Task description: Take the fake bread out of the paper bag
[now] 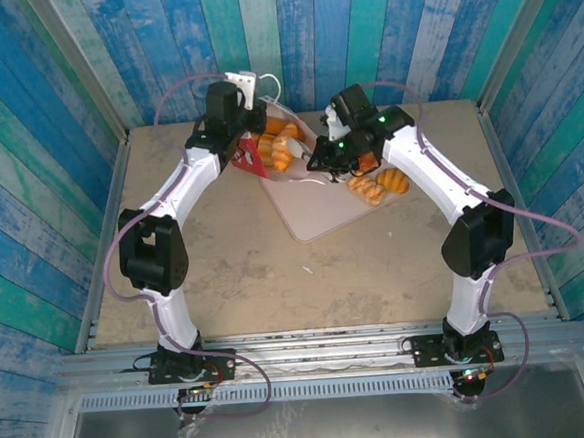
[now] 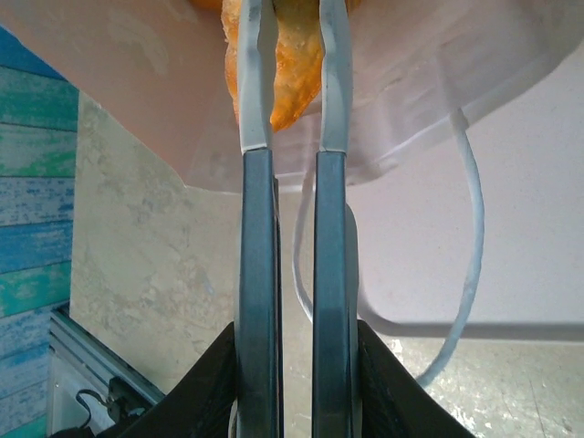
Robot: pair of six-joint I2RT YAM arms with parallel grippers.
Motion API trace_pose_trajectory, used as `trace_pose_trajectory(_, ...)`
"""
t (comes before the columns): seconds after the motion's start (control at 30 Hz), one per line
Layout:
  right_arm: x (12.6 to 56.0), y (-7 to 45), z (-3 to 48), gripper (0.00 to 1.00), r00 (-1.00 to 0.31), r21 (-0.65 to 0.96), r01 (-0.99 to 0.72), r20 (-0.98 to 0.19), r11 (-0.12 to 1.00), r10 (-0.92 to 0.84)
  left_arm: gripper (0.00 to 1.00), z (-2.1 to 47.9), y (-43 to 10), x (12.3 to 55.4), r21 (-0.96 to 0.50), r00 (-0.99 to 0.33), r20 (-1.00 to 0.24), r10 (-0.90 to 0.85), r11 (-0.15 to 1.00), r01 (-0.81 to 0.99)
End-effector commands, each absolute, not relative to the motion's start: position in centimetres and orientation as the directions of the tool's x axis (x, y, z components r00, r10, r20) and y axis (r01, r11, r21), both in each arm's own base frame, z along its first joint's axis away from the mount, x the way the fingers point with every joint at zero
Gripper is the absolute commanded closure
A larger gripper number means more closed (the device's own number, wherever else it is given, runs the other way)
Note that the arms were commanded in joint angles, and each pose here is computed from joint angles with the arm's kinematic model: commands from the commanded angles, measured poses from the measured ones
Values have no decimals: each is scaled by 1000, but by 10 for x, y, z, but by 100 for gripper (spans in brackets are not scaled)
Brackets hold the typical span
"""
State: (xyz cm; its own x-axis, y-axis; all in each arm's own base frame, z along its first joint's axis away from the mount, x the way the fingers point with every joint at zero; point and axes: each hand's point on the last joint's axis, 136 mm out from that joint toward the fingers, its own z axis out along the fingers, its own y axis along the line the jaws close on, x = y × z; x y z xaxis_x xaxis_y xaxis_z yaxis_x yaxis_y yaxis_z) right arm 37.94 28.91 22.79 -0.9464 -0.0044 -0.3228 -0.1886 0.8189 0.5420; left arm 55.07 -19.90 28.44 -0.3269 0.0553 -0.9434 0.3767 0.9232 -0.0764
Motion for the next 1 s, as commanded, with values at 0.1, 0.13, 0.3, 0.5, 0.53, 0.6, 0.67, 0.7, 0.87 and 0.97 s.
trace_pose_trajectory(0.1, 355, 291, 259, 81, -924, 569, -284, -376, 772, -63, 100, 261, -204, 558, -99, -383, -922, 53, 925, 367)
trace_pose_trajectory(0.13, 351, 291, 261, 81, -923, 573, -295, -377, 765, -74, 100, 262, -203, 558, -99, -383, -922, 53, 925, 366)
trace_pose_trajectory(0.3, 331, 293, 268, 82, -915, 591, -343, -384, 730, -119, 100, 262, -205, 558, -104, -382, -923, 50, 922, 372)
trace_pose_trajectory(0.5, 316, 290, 290, 82, -893, 597, -396, -429, 697, -140, 100, 262, -206, 559, -111, -384, -922, 45, 921, 373)
trace_pose_trajectory(0.53, 314, 289, 292, 82, -891, 596, -398, -433, 698, -139, 100, 262, -206, 559, -113, -384, -922, 43, 920, 374)
trace_pose_trajectory(0.6, 309, 286, 296, 82, -887, 594, -405, -441, 695, -141, 100, 263, -206, 559, -113, -383, -923, 42, 921, 374)
trace_pose_trajectory(0.67, 304, 281, 296, 82, -887, 589, -403, -439, 700, -142, 100, 266, -206, 558, -111, -378, -925, 42, 921, 374)
trace_pose_trajectory(0.7, 302, 279, 295, 83, -888, 584, -401, -438, 706, -141, 100, 265, -206, 559, -111, -378, -925, 41, 921, 373)
trace_pose_trajectory(0.87, 292, 261, 302, 83, -883, 555, -391, -453, 734, -128, 100, 265, -207, 560, -113, -380, -924, 41, 920, 374)
trace_pose_trajectory(0.97, 290, 246, 311, 83, -872, 542, -378, -480, 751, -93, 100, 263, -207, 559, -117, -385, -922, 39, 921, 373)
